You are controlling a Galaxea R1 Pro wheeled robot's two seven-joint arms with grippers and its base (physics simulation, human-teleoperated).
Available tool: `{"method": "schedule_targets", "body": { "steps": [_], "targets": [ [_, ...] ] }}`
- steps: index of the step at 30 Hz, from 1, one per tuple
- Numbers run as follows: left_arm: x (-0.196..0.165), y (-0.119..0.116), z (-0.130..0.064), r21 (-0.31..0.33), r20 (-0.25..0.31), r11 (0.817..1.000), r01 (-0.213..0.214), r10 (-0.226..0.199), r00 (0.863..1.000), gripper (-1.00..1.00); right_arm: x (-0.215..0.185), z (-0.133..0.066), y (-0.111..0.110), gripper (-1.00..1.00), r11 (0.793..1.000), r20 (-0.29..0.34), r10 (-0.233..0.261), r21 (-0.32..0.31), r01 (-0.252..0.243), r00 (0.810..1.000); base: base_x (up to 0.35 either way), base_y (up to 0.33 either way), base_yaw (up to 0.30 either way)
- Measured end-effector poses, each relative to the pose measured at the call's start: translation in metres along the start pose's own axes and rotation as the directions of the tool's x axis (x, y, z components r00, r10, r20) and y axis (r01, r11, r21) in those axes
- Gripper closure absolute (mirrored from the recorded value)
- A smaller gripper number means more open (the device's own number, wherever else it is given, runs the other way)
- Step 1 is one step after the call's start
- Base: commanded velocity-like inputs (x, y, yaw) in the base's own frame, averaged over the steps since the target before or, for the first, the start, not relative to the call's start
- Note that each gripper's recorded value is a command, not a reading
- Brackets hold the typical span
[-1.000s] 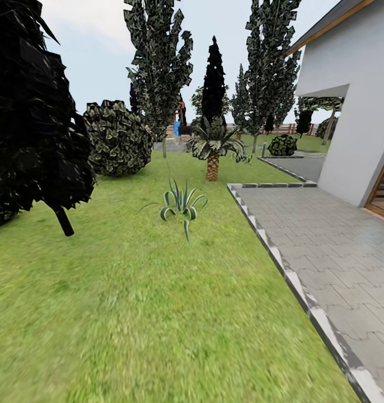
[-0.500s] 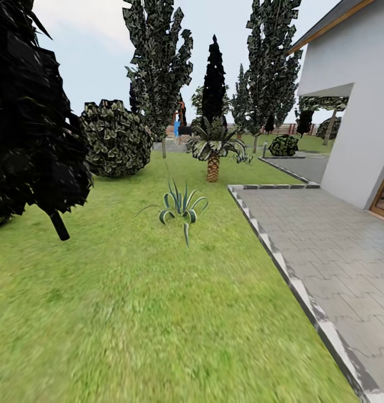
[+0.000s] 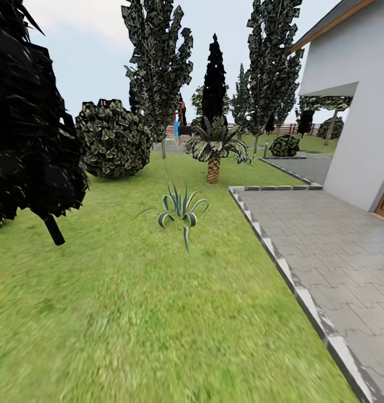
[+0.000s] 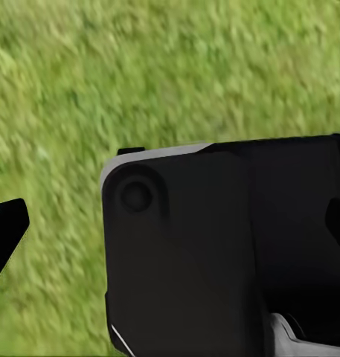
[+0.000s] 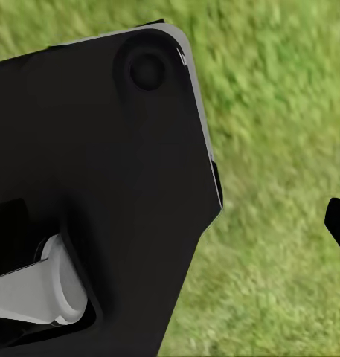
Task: Take the three Easter eggs out of the wicker basket on the lawn in the garden, then place them on the lawn next to a single tree (choose any tree) so that all three eggs are next to the same tree and none are left in the basket.
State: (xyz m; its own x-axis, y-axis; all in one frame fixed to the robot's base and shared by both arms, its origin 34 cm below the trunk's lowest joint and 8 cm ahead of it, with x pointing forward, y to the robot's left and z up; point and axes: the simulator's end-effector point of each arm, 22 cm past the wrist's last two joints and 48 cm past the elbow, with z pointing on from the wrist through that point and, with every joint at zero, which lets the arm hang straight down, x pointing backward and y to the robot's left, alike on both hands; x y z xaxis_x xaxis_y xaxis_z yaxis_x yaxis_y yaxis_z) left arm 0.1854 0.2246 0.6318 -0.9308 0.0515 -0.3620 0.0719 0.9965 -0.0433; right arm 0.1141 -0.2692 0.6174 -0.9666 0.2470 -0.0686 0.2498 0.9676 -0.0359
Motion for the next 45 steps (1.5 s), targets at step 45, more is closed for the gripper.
{"method": "schedule_targets", "body": {
  "steps": [45],
  "targets": [
    [0.001,-0.001,0.000,0.001,-0.001,1.000,0.000,0.000,1.000,-1.00,0.006,-0.002,0.033,-1.00,0.999,-0.005,-0.011,-0.050,0.010,1.000,0.292,0.000,0.017]
  ]
}}
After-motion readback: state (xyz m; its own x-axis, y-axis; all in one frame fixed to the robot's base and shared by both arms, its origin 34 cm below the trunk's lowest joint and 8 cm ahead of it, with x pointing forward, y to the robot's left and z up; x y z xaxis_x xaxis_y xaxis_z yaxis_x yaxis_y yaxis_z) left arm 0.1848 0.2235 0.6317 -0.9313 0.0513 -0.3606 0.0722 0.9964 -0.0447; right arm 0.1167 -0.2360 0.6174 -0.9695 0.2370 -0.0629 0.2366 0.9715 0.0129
